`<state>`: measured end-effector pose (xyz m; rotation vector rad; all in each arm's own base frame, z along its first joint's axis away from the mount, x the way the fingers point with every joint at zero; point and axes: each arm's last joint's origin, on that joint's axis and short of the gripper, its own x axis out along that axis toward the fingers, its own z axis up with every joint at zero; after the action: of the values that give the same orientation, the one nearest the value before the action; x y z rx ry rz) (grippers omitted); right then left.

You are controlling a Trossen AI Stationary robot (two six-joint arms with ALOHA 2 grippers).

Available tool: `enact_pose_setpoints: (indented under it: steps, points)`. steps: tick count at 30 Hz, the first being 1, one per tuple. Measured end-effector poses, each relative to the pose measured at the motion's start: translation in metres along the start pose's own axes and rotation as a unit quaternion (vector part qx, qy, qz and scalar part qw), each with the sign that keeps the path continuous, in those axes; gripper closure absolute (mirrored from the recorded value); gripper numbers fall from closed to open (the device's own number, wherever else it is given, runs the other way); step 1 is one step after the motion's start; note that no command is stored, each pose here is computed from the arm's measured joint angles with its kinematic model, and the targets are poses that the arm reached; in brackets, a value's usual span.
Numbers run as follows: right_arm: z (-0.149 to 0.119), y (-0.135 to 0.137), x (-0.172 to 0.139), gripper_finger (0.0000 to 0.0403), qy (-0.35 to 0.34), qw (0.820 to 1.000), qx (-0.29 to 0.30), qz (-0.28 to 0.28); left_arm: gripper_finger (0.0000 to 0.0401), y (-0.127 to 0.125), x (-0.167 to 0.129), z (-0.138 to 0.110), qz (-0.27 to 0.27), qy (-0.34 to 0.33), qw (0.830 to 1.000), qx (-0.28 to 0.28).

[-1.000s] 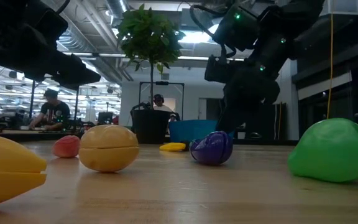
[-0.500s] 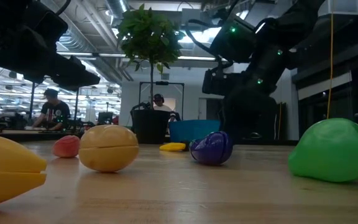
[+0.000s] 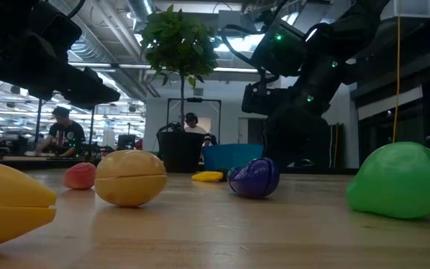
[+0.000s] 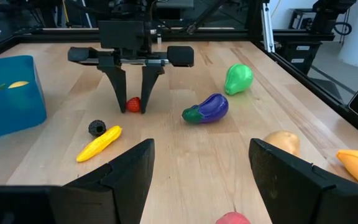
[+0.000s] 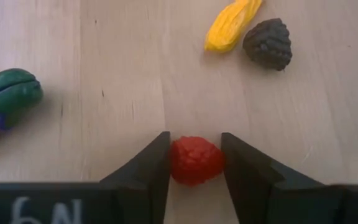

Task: Pick and placing Produce into tupperware
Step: Put the raspberry into the blue bin

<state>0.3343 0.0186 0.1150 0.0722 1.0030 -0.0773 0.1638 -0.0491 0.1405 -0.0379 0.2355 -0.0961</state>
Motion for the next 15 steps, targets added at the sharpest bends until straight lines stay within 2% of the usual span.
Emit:
enact_pose_setpoints:
  steps: [2, 9, 15]
  points:
    - [0.000, 0.000, 0.000, 0.0286, 0.000, 1.000, 0.000, 0.000, 0.0148, 0.000, 0.000, 0.000, 0.000, 0.000, 1.000, 0.000]
    - [0.000, 0.000, -0.002, 0.0284, -0.001, 1.000, -0.002, 0.008, 0.0148, 0.000, 0.000, 0.000, 0.000, 0.000, 1.000, 0.000]
    - [0.007, -0.001, -0.024, 0.0288, -0.018, 0.999, -0.021, 0.023, 0.0148, 0.000, 0.000, 0.000, 0.000, 0.000, 1.000, 0.000]
